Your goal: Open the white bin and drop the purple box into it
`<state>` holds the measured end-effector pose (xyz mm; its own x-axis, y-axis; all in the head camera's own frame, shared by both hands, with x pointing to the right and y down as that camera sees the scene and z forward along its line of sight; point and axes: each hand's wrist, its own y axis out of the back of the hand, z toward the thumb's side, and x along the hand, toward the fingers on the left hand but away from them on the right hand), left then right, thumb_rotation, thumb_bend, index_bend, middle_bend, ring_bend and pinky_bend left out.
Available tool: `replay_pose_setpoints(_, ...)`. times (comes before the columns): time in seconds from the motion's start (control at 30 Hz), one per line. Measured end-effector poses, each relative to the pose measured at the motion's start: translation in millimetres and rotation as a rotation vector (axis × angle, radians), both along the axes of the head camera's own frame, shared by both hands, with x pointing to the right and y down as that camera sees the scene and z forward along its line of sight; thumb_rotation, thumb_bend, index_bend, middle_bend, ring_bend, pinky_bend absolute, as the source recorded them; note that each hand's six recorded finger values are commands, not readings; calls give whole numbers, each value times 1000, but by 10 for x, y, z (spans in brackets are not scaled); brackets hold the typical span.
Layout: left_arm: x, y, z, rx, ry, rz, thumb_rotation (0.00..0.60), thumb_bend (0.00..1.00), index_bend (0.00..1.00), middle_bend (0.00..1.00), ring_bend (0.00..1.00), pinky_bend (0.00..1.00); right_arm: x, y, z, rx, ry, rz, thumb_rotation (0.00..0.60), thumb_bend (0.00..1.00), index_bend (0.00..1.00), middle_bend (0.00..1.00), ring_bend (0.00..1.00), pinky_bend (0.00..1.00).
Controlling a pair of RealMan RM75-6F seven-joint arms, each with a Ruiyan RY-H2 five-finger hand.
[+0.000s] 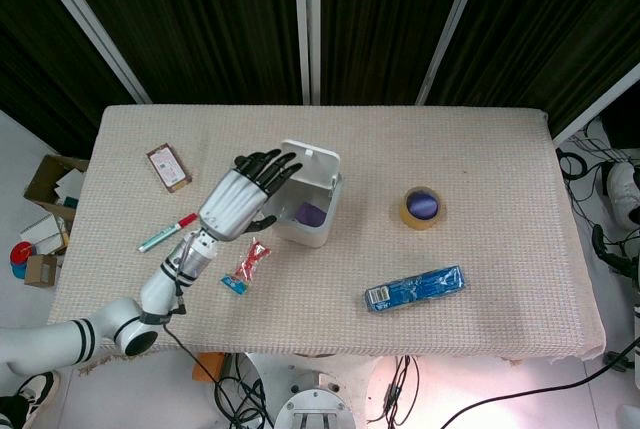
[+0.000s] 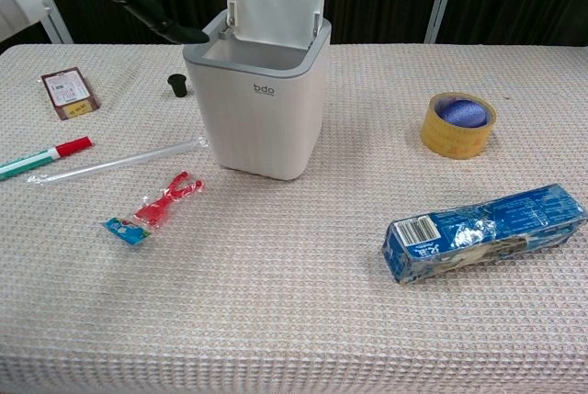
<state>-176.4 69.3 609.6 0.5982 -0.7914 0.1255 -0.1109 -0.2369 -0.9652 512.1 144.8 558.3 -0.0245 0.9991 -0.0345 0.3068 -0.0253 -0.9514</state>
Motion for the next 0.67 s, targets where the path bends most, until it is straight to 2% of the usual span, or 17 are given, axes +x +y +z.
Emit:
replay_pose_setpoints(0.1, -365, 183, -35, -7, -76, -55, 600, 132, 118, 98, 99, 233, 14, 81, 26, -12, 13, 1, 600, 363, 0, 0, 0, 0)
replay_pose_setpoints(0.17, -677, 381, -49, -23, -153, -107, 597, 127, 124, 102, 99, 233, 32, 139, 52, -24, 26, 2, 600, 359, 0, 0, 0, 0)
replay_pose_setpoints(0.27, -1158, 715, -92, -46, -244, -202, 522, 121, 124, 112, 99, 234, 87, 275, 115, -60, 66, 8, 600, 348, 0, 0, 0, 0)
replay_pose_setpoints(0.37, -1610, 1074, -165, -68, -280, -303, 460, 119, 124, 119, 96, 232, 141, 413, 174, -106, 119, 15, 600, 338, 0, 0, 0, 0)
replay_pose_setpoints(0.47, -1992, 1388, -191, -87, -312, -377, 443, 118, 125, 120, 87, 230, 220, 573, 226, -164, 195, 31, 600, 329, 0, 0, 0, 0)
replay_pose_setpoints(0.6, -2342, 1631, -164, -100, -326, -428, 430, 118, 125, 120, 87, 230, 365, 838, 309, -271, 290, 73, 600, 328, 0, 0, 0, 0)
replay_pose_setpoints(0.67, -2469, 1713, -141, -114, -303, -453, 422, 118, 127, 120, 87, 229, 390, 896, 348, -304, 293, 81, 600, 333, 0, 0, 0, 0)
